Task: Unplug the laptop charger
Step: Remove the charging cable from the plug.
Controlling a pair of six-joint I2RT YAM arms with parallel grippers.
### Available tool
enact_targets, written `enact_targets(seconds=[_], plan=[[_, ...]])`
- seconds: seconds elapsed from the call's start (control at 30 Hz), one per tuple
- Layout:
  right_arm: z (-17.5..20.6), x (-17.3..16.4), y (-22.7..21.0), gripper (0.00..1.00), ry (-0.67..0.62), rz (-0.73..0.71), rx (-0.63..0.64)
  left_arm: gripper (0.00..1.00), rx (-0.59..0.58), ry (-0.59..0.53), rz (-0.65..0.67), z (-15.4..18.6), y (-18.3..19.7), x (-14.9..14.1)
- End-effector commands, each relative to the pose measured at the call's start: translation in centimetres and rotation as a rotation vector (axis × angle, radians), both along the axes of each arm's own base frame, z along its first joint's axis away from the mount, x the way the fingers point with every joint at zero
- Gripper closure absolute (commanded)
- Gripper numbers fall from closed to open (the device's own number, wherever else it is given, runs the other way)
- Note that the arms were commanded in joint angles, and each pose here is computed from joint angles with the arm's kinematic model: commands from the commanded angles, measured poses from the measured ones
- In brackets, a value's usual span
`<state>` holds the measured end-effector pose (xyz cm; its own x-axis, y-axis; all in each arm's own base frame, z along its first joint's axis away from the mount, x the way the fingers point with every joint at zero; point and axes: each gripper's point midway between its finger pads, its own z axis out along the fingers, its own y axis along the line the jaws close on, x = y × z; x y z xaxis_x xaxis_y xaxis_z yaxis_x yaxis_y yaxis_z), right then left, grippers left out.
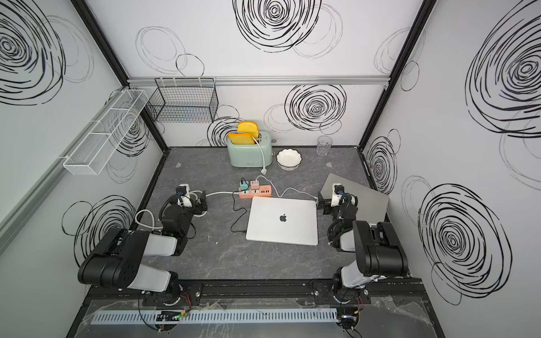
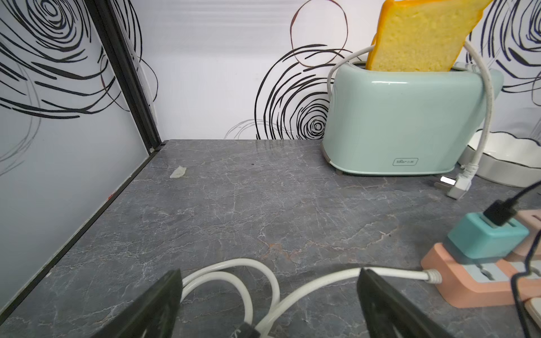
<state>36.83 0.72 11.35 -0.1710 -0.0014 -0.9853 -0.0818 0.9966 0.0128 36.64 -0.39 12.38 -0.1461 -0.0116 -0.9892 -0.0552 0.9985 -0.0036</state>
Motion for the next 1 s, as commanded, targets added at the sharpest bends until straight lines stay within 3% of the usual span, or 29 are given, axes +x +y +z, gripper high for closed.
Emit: enact_targets(seconds=[0.0,0.97], plan=[[0.87,0.45,-0.05,0.01,-0.026,-0.006,0.000,0.03,0.005,-0.087,-0.001,2.33,0.08,0.35],[0.84,0.47,-0.04,0.01,-0.025,-0.007,0.000,0.03,0.005,-0.086,-0.001,2.30,0.10,0.33]])
